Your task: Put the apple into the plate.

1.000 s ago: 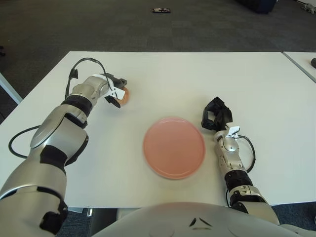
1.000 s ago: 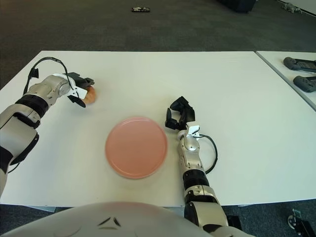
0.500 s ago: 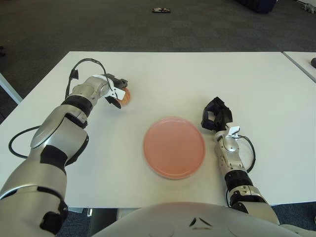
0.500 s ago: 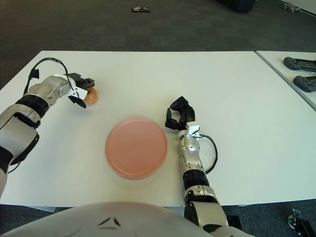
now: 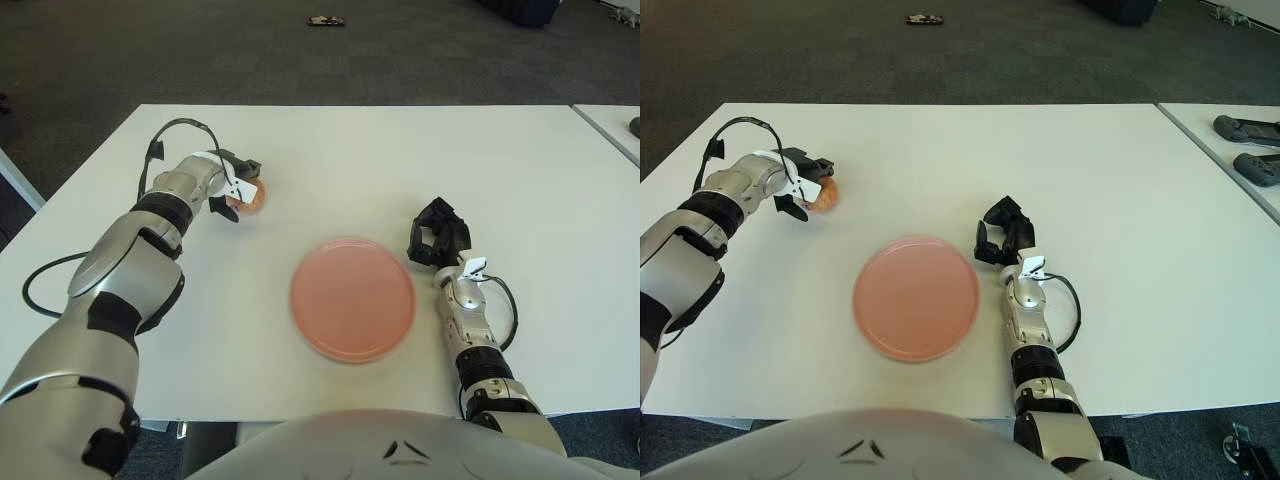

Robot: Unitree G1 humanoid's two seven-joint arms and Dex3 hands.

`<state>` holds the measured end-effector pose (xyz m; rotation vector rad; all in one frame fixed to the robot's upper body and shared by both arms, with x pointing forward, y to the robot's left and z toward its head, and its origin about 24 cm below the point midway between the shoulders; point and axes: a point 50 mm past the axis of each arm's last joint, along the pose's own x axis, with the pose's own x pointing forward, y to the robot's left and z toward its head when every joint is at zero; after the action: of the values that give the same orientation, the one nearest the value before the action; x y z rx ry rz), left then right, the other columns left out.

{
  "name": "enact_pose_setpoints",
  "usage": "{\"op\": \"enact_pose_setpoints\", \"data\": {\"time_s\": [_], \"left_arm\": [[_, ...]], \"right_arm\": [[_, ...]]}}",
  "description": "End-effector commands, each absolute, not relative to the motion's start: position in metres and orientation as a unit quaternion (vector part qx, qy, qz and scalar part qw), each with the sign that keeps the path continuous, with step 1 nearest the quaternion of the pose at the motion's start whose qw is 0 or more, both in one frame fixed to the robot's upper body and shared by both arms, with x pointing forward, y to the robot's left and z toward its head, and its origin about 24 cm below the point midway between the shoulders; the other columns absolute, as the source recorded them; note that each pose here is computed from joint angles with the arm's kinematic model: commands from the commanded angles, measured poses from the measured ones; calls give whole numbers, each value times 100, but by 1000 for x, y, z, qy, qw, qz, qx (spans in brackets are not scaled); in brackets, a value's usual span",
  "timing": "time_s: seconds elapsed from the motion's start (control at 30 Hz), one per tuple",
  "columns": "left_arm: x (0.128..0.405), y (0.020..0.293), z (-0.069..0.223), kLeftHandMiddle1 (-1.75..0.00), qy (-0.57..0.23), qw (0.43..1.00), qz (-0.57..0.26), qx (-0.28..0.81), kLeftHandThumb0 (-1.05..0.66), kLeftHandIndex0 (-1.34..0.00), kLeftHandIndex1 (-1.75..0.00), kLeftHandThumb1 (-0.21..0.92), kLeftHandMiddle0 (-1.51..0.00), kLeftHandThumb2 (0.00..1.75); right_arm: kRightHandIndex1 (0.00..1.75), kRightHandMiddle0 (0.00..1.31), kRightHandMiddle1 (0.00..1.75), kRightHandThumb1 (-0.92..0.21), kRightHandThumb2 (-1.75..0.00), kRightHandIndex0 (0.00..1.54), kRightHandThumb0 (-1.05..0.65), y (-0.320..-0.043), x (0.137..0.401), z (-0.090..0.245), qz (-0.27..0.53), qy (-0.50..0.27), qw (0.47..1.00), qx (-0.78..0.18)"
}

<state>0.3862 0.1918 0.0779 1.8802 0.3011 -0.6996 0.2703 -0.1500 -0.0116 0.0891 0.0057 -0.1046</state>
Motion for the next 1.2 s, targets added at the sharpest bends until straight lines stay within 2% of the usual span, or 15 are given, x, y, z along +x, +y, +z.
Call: {"op": "enact_pose_setpoints", "data": {"time_s": [0.0, 0.2, 0.4, 0.63, 0.97, 1.03, 1.17], "left_arm": [[383, 192, 69, -99, 135, 527, -296, 785, 18, 0, -66, 15, -11, 127], [382, 192, 68, -93, 131, 531, -295, 784, 20, 0, -60, 14, -10, 129], [382, 189, 70, -84, 126, 524, -307, 784, -3, 0, -53, 13, -13, 117], [382, 189, 70, -90, 128, 528, -311, 780, -1, 0, -58, 12, -15, 116], [381, 188, 67, -110, 123, 516, -312, 789, -20, 0, -63, 15, -12, 107], [381, 188, 66, -111, 123, 514, -312, 790, -20, 0, -64, 16, -12, 106], [381, 188, 65, -111, 125, 513, -312, 790, -9, 0, -68, 14, -12, 112]], "right_arm": [[175, 60, 175, -33, -129, 114, -47, -153, 254, -38, -62, 75, 994, 48], [175, 60, 175, -32, -130, 115, -47, -153, 254, -37, -63, 73, 994, 49], [175, 60, 175, -32, -130, 116, -47, -153, 253, -38, -63, 71, 994, 51], [175, 60, 175, -32, -130, 115, -47, -153, 253, -38, -64, 70, 994, 52], [175, 60, 175, -32, -130, 115, -47, -154, 253, -39, -62, 69, 994, 55], [175, 61, 175, -32, -130, 115, -47, -154, 253, -39, -61, 69, 994, 56], [175, 61, 175, -31, -131, 115, -47, -154, 253, -39, -62, 69, 994, 57]]}}
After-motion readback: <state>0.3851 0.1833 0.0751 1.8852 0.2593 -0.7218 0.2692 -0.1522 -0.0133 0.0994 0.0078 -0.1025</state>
